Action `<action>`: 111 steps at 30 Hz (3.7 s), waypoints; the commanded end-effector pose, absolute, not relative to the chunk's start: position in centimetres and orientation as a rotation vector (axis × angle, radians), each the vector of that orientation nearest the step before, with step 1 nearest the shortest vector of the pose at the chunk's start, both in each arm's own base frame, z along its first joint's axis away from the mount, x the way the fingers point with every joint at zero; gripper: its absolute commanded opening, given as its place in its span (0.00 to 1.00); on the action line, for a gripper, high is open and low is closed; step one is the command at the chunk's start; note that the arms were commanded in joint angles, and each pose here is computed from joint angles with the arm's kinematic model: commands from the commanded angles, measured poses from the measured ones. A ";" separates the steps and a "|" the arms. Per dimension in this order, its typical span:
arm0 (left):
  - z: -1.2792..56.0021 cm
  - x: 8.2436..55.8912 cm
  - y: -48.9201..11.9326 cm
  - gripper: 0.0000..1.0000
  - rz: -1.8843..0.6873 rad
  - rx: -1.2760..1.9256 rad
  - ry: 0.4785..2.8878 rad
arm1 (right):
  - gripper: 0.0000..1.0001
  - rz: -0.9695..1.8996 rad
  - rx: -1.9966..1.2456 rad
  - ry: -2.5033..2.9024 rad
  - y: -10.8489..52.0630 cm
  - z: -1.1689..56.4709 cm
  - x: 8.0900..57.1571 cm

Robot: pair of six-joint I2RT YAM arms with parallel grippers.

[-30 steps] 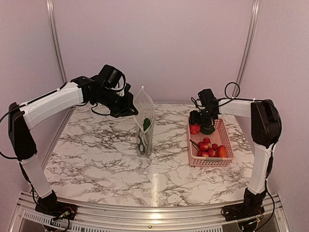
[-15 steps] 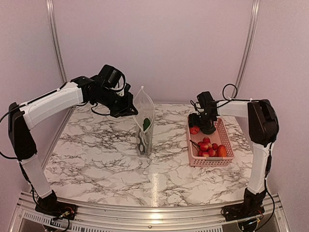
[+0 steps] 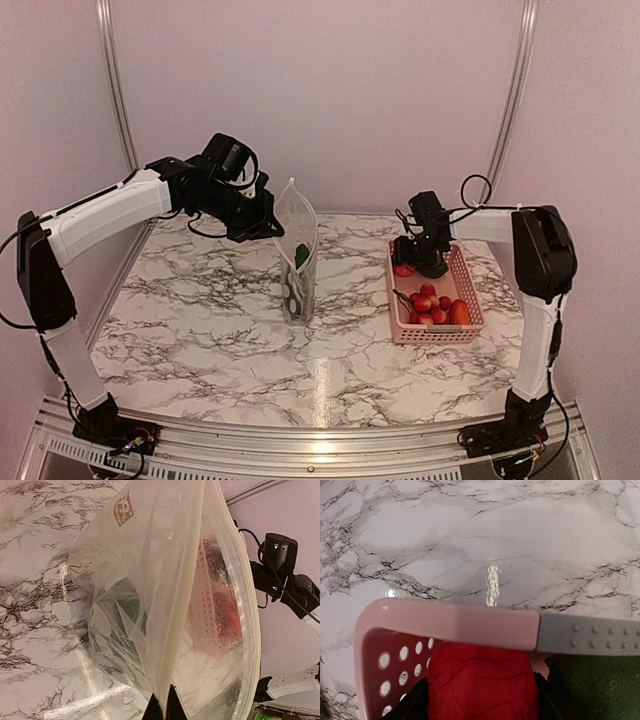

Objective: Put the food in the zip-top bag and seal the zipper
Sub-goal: Pick up the fake fruit from the bin, then place the fake fruit in the zipper food storage bag.

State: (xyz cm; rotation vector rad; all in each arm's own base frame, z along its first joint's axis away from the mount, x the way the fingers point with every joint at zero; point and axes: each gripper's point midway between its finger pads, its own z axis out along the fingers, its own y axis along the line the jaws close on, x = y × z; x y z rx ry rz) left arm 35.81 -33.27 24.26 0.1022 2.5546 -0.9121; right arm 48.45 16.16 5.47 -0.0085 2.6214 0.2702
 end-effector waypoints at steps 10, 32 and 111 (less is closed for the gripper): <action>24.4 35.8 -34.0 0.00 -0.965 0.130 2.560 | 0.53 0.366 0.039 2.473 15.5 14.6 45.9; 24.0 35.6 -34.0 0.00 -0.978 0.119 2.572 | 0.51 0.907 -0.364 1.979 33.1 36.7 38.0; 25.5 36.0 -34.4 0.00 -1.018 0.084 2.529 | 0.79 0.917 -0.676 2.227 40.4 33.8 32.7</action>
